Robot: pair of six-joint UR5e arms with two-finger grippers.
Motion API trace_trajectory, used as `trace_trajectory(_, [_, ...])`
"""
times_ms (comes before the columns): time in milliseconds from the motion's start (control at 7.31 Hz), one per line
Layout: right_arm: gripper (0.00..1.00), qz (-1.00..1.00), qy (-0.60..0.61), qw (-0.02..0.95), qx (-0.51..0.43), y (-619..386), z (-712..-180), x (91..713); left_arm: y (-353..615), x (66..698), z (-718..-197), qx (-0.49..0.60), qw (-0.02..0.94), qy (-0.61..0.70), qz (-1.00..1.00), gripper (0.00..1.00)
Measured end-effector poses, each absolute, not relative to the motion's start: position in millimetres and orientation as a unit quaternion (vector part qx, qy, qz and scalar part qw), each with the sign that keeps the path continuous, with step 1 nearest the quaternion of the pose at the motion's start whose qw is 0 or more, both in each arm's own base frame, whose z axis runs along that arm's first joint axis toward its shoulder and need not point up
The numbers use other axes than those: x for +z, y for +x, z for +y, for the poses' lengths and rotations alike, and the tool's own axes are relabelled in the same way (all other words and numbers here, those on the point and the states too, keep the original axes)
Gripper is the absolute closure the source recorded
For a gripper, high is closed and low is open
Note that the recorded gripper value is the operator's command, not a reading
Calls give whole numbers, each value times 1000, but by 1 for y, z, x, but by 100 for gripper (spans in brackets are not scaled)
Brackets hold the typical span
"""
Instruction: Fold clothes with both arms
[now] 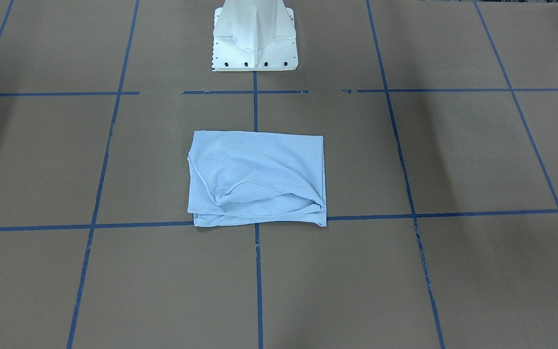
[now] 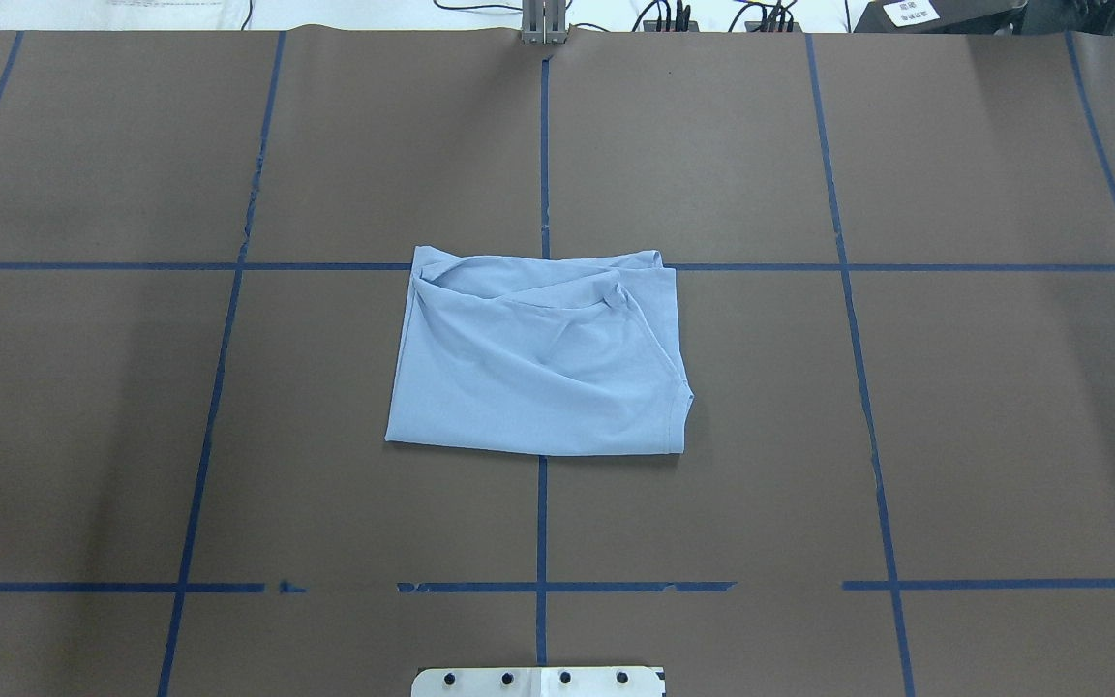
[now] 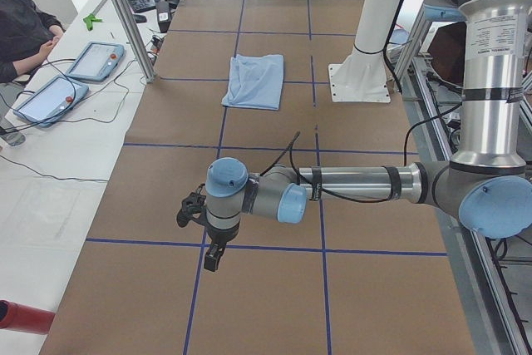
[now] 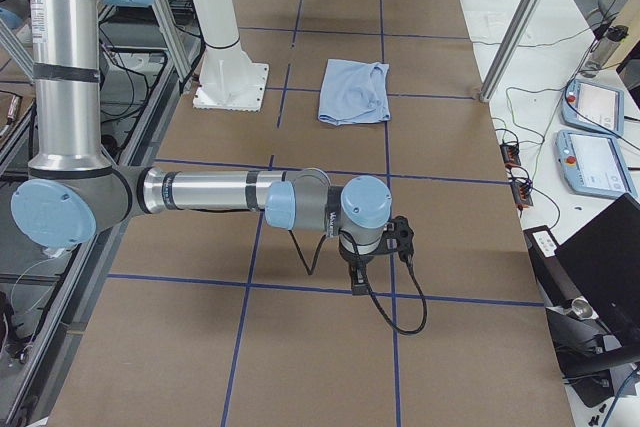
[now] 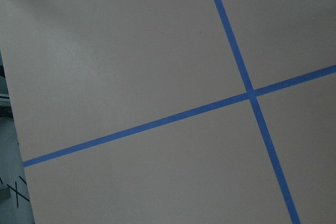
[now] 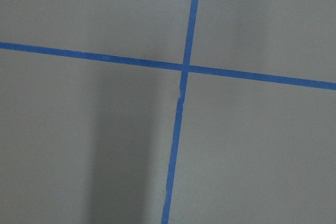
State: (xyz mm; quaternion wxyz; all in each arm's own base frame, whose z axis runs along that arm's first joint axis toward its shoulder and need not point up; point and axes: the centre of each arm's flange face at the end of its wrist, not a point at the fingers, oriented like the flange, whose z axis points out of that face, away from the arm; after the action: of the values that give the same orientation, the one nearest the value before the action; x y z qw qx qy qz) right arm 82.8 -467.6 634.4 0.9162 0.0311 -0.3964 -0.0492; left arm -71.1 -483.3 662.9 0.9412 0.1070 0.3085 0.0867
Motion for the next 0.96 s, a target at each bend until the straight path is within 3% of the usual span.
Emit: trace_trajectory(958, [0, -394, 22, 918, -48, 83, -469, 645, -65, 616, -475, 69, 929, 72, 358, 0])
